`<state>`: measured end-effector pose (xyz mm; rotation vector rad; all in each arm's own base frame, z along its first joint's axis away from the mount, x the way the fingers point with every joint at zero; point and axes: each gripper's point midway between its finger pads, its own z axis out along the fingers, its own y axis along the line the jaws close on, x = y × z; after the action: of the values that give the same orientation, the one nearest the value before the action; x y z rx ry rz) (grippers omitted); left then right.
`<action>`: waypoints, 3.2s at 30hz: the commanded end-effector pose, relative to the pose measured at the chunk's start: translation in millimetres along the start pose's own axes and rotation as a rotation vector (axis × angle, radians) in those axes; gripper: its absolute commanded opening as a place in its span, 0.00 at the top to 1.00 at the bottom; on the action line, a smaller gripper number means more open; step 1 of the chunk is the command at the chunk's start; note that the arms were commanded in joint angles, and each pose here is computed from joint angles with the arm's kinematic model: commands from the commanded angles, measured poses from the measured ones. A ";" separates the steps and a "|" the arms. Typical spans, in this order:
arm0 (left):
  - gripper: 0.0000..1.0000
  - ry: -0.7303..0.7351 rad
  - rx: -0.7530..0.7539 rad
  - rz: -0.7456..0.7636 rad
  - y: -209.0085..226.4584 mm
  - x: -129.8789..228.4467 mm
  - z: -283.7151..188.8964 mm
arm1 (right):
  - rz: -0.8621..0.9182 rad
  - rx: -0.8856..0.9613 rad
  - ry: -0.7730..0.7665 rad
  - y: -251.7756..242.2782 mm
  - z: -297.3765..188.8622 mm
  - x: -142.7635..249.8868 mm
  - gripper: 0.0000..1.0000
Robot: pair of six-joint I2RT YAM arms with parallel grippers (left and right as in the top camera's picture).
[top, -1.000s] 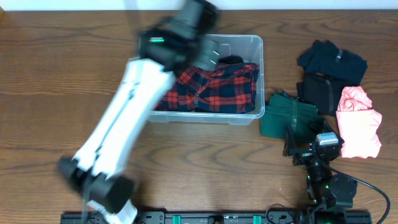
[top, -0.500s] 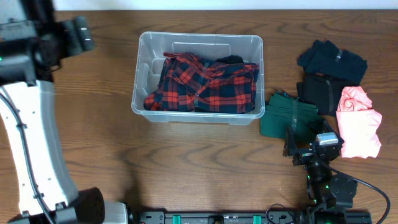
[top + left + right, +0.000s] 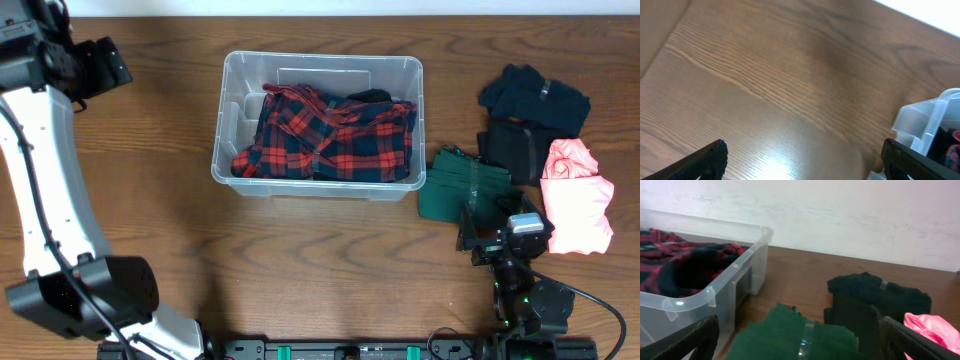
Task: Pack container
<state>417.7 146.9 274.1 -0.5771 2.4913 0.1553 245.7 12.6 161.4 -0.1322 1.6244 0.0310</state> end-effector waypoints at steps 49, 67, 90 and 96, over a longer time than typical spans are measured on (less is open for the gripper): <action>0.02 0.025 -0.041 -0.065 29.7 -3.6 26.8 | 0.480 0.097 0.912 -38.1 25.1 -23.5 0.01; 0.02 0.025 -0.041 -0.065 29.7 -3.6 26.8 | 0.665 0.200 1.237 -74.7 46.5 91.2 0.09; 0.02 0.025 -0.041 -0.065 29.7 -3.6 26.8 | 0.727 -0.042 1.281 -44.1 62.0 113.2 0.99; 0.02 0.025 -0.041 -0.065 29.7 -3.6 26.8 | 0.690 -0.099 1.234 -45.1 68.8 69.8 0.99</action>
<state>419.9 179.9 255.1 -0.6668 2.4961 0.1759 294.4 -29.4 53.6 0.5471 2.9271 0.6540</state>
